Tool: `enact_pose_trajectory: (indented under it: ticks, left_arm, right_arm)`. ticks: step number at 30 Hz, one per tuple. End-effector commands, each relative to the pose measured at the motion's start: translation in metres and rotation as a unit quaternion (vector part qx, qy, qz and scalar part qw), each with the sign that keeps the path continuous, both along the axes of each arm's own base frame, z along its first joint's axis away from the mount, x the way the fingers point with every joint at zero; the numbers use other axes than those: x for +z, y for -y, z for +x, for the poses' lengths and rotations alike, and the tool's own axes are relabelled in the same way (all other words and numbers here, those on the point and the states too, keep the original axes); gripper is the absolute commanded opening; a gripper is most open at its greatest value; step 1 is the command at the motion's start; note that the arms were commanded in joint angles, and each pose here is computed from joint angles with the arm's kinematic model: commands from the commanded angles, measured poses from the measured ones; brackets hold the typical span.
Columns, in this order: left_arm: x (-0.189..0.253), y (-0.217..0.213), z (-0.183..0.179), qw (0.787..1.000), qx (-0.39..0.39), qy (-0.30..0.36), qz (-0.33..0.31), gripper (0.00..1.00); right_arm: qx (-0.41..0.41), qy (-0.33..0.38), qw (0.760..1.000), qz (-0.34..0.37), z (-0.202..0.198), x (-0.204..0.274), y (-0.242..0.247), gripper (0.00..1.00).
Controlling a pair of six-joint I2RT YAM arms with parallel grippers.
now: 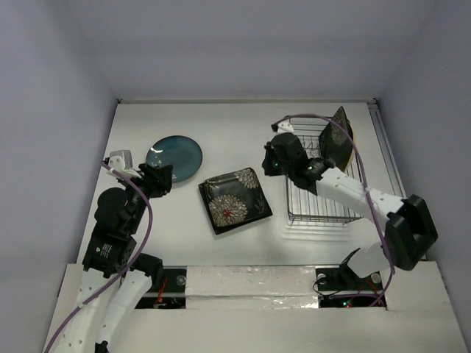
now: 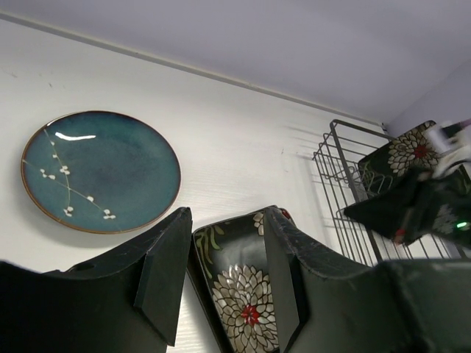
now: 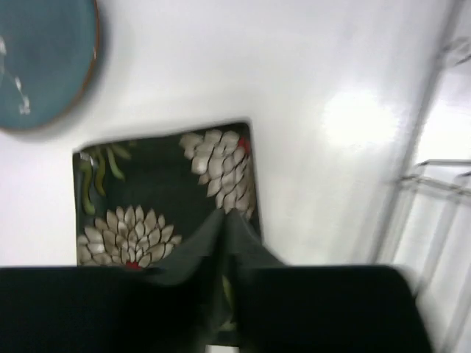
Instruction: Unload the plates from the dish rack
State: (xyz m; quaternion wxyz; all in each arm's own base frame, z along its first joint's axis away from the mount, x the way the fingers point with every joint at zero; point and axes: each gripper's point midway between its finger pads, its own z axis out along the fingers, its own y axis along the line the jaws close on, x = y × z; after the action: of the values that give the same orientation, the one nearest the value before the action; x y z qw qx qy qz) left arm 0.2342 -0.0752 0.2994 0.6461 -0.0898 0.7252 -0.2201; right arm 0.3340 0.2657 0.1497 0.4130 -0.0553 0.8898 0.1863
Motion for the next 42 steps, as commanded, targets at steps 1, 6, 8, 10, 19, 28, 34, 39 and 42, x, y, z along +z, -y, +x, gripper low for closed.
enact_pose_trajectory:
  ticks: [1,6,8,10,19,28,34,39,42]
  left_arm:
    - [0.011,0.0,0.0,1.0,-0.003,0.026,-0.004,0.41]
    - [0.014,-0.001,-0.003,0.999,-0.003,0.032,-0.007,0.41]
    - [0.014,-0.001,-0.004,0.999,-0.003,0.033,-0.008,0.41]
    - [0.014,-0.001,-0.004,0.999,-0.002,0.032,-0.007,0.41]
    - [0.011,0.0,-0.003,1.0,-0.004,0.028,-0.006,0.41]
    - [0.01,0.002,0.001,1.0,-0.006,0.022,-0.005,0.41]
    - [0.009,0.001,0.0,1.0,-0.004,0.022,-0.005,0.41]
    - [0.01,0.002,0.0,1.0,-0.006,0.023,-0.006,0.41]
    - [0.009,0.001,0.0,1.0,-0.006,0.022,-0.005,0.41]
  right_arm:
    - [-0.093,0.121,0.987,-0.05,0.024,0.094,0.05,0.01]
    - [-0.204,0.142,0.963,-0.11,0.045,0.142,0.15,0.0]
    - [-0.26,0.151,0.944,-0.135,0.052,0.162,0.195,0.09]
    - [-0.281,0.146,0.935,-0.159,0.056,0.167,0.22,0.22]
    - [-0.286,0.08,0.933,-0.204,0.111,0.157,0.276,0.43]
    - [-0.268,0.038,0.941,-0.201,0.129,0.121,0.287,0.41]
    - [-0.256,0.016,0.948,-0.186,0.131,0.097,0.279,0.32]
    - [-0.26,0.005,0.947,-0.19,0.127,0.09,0.281,0.29]
    - [-0.265,-0.001,0.946,-0.189,0.125,0.083,0.281,0.34]
